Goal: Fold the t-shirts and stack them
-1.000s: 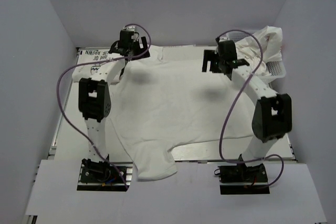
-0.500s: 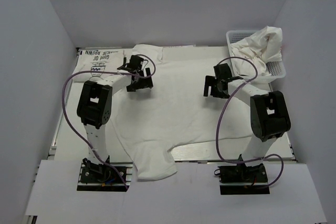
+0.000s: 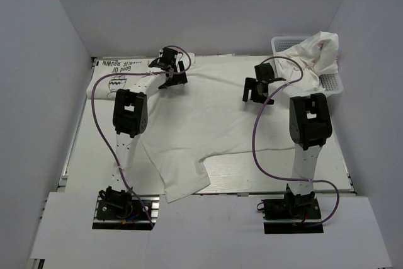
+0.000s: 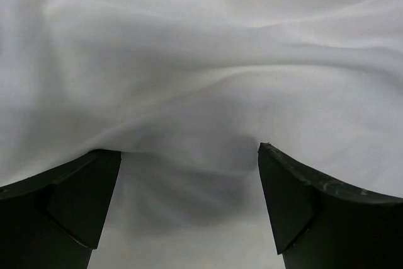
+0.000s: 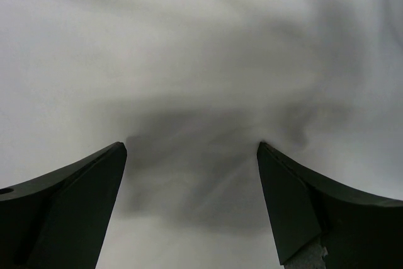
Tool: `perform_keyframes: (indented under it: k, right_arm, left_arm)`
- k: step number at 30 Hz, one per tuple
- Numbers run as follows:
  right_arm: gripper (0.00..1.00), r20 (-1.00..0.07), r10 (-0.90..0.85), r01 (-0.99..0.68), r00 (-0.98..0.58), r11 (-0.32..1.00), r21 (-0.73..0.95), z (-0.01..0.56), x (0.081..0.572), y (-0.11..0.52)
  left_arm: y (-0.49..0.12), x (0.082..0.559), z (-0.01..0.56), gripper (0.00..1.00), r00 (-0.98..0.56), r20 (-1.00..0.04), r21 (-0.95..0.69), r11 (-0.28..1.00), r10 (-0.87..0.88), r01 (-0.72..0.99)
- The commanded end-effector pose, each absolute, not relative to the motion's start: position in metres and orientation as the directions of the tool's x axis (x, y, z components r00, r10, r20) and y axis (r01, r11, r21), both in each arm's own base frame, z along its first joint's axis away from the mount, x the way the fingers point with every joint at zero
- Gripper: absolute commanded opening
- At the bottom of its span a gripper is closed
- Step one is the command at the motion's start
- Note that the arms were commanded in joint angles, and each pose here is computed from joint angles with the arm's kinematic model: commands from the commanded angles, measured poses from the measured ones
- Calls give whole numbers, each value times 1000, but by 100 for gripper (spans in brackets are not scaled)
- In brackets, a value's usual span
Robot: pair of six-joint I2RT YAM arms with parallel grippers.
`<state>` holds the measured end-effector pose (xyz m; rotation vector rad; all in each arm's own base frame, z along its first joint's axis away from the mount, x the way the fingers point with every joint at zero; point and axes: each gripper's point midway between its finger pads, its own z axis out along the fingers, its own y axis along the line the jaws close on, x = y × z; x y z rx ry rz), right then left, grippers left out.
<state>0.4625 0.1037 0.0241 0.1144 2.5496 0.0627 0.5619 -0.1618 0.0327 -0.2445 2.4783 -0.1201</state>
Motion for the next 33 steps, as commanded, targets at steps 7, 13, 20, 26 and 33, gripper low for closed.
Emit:
perform_keyframes:
  k: [7, 13, 20, 26, 33]
  right_arm:
    - [90, -726, 27, -132, -687, 978, 162, 131, 473, 135]
    - [90, -696, 125, -106, -707, 955, 279, 138, 417, 135]
    - [90, -731, 226, -59, -644, 938, 342, 146, 374, 122]
    - [90, -710, 256, 43, -657, 952, 303, 138, 361, 103]
    - [90, -666, 287, 76, -688, 942, 328, 122, 346, 100]
  left_arm:
    - [-170, 558, 129, 100, -699, -703, -159, 987, -132, -25]
    - [-169, 411, 131, 100, -832, -499, -319, 944, -244, -86]
    - [-184, 232, 101, 100, -938, -289, -497, 867, -194, -26]
    - [-178, 130, 64, 100, -998, -15, -496, 866, -69, -52]
    - [-175, 82, 57, 98, -992, 116, -458, 884, -44, -93]
